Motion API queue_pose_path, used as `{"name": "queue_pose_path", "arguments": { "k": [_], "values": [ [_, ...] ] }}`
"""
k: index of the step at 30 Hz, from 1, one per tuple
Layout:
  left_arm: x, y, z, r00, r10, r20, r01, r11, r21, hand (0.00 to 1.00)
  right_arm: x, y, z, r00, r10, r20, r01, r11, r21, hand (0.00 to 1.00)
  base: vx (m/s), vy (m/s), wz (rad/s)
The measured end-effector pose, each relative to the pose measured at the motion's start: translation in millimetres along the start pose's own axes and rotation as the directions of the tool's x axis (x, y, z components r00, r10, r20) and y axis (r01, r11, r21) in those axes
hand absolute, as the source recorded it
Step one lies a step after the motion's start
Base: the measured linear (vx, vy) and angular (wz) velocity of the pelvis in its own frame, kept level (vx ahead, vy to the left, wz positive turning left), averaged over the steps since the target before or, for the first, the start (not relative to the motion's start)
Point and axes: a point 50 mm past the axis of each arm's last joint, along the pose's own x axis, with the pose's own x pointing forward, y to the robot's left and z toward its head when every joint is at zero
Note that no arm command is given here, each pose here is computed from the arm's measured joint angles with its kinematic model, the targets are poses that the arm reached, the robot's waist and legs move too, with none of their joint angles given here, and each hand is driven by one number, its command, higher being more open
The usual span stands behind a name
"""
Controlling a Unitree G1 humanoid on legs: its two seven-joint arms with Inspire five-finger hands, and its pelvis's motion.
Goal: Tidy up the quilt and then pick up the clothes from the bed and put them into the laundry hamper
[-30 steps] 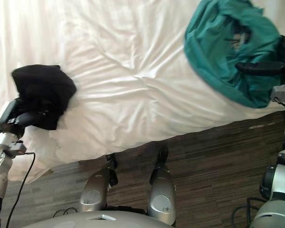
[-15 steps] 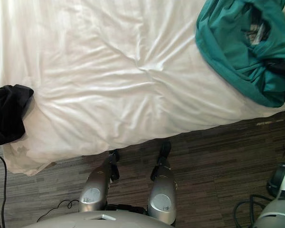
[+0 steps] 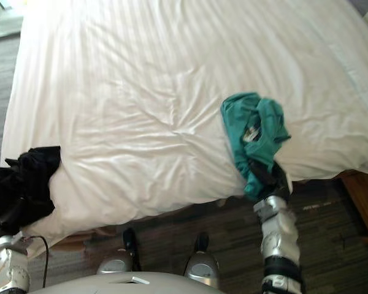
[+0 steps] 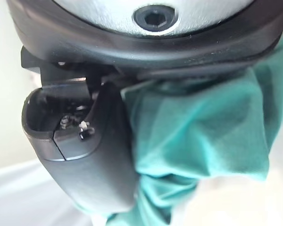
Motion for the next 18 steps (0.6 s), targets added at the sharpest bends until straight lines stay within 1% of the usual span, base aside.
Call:
{"name": "queue_pose_path", "arguments": {
  "k": [1, 4, 9, 11, 15, 18],
  "values": [
    [-5.6, 0.0, -8.5, 1.000, 0.007, -0.021, -0.007, 1.000, -0.004, 0.00, -9.3, 1.9, -16.2, 0.999, 0.001, -0.046, -0.001, 1.000, 0.016, 0.00, -0.02, 0.009, -0.07],
    [-16.4, 3.0, -21.8, 0.999, 0.016, -0.051, -0.015, 1.000, 0.009, 0.00, -25.2, 5.8, -39.2, 0.993, 0.015, -0.115, -0.011, 0.999, 0.034, 0.00, -0.05, 0.009, -0.06],
    [-35.5, 8.8, -43.7, 0.992, 0.022, -0.124, -0.018, 0.999, 0.028, 0.00, -53.8, 11.9, -63.5, 0.982, 0.071, -0.176, -0.063, 0.997, 0.050, 0.00, -0.02, 0.007, 0.01],
    [-43.5, 10.6, -52.9, 0.986, 0.026, -0.163, -0.023, 0.999, 0.024, 0.00, -67.5, 13.4, -74.7, 0.972, 0.086, -0.217, -0.081, 0.996, 0.035, 0.00, -0.01, 0.016, 0.11],
    [-64.8, 10.6, -76.4, 0.964, 0.020, -0.266, -0.036, 0.998, -0.058, 0.00, -107.1, 13.9, -105.2, 0.935, 0.110, -0.336, -0.089, 0.993, 0.077, 0.00, 0.05, 0.026, 0.22],
    [-78.9, 9.3, -88.0, 0.951, -0.026, -0.307, -0.012, 0.993, -0.120, 0.00, -129.9, 19.9, -120.3, 0.900, 0.168, -0.401, -0.143, 0.985, 0.093, 0.00, 0.08, 0.047, 0.35]
  ]
}}
